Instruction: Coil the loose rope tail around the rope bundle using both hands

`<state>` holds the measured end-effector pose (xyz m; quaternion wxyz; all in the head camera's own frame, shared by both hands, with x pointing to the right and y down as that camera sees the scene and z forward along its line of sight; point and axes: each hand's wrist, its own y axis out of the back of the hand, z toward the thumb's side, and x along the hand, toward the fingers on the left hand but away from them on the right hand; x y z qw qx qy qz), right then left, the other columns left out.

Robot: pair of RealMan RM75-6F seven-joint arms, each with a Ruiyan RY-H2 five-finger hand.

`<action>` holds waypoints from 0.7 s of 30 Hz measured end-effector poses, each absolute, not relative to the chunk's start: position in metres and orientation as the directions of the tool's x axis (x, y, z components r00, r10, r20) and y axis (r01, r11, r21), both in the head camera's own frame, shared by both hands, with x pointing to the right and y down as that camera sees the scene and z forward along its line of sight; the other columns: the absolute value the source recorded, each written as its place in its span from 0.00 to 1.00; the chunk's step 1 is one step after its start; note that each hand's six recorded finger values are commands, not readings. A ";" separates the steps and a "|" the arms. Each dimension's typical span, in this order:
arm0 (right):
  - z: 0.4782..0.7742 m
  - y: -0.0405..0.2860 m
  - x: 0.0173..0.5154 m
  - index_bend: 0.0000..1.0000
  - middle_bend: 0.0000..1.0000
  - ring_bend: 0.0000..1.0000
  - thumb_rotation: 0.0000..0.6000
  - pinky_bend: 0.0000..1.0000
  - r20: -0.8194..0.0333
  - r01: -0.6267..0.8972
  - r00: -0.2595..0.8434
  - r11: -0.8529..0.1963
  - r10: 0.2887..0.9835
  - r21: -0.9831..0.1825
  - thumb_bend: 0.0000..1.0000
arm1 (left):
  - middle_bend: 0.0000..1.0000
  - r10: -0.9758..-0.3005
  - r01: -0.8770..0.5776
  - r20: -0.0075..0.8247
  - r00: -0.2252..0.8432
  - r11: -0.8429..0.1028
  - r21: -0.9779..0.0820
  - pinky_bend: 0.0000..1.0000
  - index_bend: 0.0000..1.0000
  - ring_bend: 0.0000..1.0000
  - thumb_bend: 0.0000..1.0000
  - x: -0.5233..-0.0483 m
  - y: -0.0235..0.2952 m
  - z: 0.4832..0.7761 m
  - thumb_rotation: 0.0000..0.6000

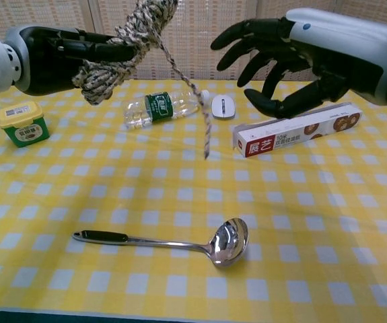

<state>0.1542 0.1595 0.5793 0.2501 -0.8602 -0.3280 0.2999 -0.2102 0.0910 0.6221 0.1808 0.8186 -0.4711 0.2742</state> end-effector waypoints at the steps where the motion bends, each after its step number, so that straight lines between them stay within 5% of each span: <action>1: 0.579 0.161 0.158 0.00 0.05 0.15 1.00 0.26 -0.351 0.410 0.605 -0.657 0.715 -0.632 0.48 | 0.68 -0.675 -0.869 0.614 0.408 -0.493 0.035 0.65 0.64 0.64 0.59 -0.212 0.091 0.621 1.00; 8: 0.572 0.165 0.207 0.00 0.11 0.20 1.00 0.26 -0.337 0.391 0.536 -0.581 0.774 -0.714 0.48 | 0.68 -0.690 -0.859 0.601 0.404 -0.511 -0.009 0.64 0.64 0.64 0.59 -0.225 0.089 0.621 1.00; 21: 0.554 0.191 0.353 0.04 0.14 0.17 1.00 0.24 -0.334 0.161 0.211 -0.369 0.919 -0.915 0.48 | 0.68 -0.724 -0.824 0.566 0.395 -0.551 -0.130 0.64 0.64 0.64 0.59 -0.241 0.096 0.621 1.00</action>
